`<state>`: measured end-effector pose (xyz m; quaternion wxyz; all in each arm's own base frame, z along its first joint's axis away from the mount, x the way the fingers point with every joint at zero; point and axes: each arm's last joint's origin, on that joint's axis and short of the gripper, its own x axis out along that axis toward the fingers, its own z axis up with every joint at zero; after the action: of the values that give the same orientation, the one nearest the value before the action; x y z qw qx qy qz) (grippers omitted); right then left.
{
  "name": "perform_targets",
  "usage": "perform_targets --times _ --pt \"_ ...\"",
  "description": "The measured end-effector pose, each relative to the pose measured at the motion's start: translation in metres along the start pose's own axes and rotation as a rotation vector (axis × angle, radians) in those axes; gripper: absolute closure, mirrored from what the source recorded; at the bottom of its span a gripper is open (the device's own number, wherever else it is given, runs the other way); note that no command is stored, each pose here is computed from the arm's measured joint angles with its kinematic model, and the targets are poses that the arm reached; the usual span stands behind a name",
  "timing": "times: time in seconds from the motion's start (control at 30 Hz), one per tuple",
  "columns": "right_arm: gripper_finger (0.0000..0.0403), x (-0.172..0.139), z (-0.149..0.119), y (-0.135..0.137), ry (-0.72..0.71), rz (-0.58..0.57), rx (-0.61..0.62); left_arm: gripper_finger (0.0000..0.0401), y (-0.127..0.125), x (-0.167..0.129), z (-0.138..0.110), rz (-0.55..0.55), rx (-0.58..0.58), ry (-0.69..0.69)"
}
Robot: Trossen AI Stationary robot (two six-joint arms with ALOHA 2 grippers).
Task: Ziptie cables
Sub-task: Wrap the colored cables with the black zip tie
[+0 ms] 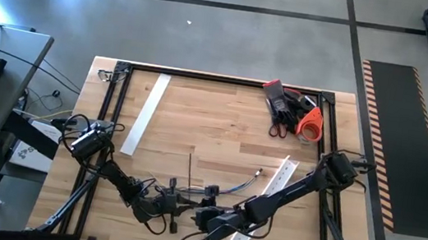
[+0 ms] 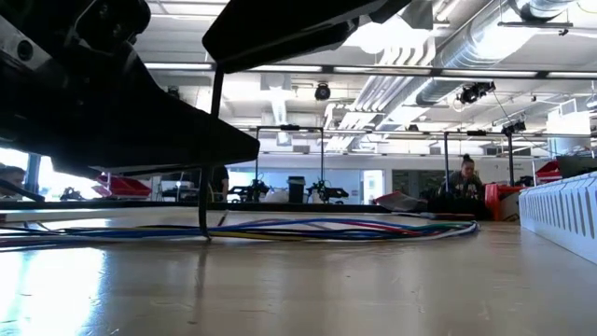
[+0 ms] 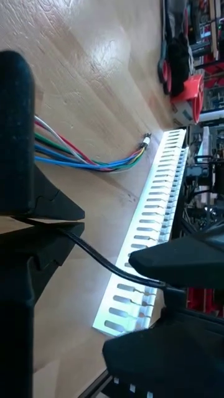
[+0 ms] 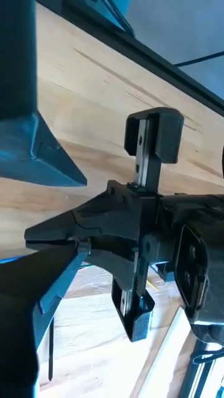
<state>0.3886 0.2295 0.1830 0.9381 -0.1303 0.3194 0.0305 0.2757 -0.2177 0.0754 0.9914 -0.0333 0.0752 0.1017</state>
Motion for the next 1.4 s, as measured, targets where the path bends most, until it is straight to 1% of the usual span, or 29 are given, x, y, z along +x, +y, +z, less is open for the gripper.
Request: perform_targets --times 0.1,0.23,0.3,0.37,0.53,0.7,0.77,0.93,1.17,1.4 --pt "0.0304 0.000 0.002 0.000 -0.016 -0.005 -0.011 0.0401 0.000 0.000 0.000 0.000 0.001 0.001" --pt "0.0378 0.000 0.007 0.000 -0.069 -0.027 -0.022 0.0401 0.000 0.000 0.000 -0.004 0.002 0.002" --pt "0.0394 -0.001 0.008 0.000 -0.077 -0.064 -0.031 0.0401 0.000 0.000 0.000 -0.007 0.001 0.003" --pt "0.0395 -0.001 0.007 -0.001 -0.071 -0.084 -0.020 0.0400 0.000 0.000 0.000 -0.008 -0.002 0.000" --pt "0.0401 -0.001 0.004 -0.001 -0.047 -0.074 0.004 0.0389 -0.002 -0.002 0.001 -0.008 0.000 -0.016" --pt "0.0402 0.000 0.004 -0.001 -0.046 -0.074 0.012 0.0381 -0.006 -0.007 0.007 0.009 0.022 -0.069" --pt "0.0402 0.000 0.004 -0.001 -0.045 -0.074 0.013 0.0383 -0.007 -0.007 0.009 0.008 0.044 -0.077" --pt "0.0402 0.000 0.004 -0.001 -0.042 -0.075 0.013 0.0399 -0.007 -0.008 0.009 0.008 0.045 -0.078" --pt "0.0403 0.000 0.001 -0.002 -0.019 -0.073 0.033 0.0401 -0.012 -0.013 0.012 -0.010 0.053 -0.105" --pt "0.0403 0.000 0.001 -0.002 -0.019 -0.073 0.036 0.0401 -0.013 -0.015 0.011 0.005 0.055 -0.106"
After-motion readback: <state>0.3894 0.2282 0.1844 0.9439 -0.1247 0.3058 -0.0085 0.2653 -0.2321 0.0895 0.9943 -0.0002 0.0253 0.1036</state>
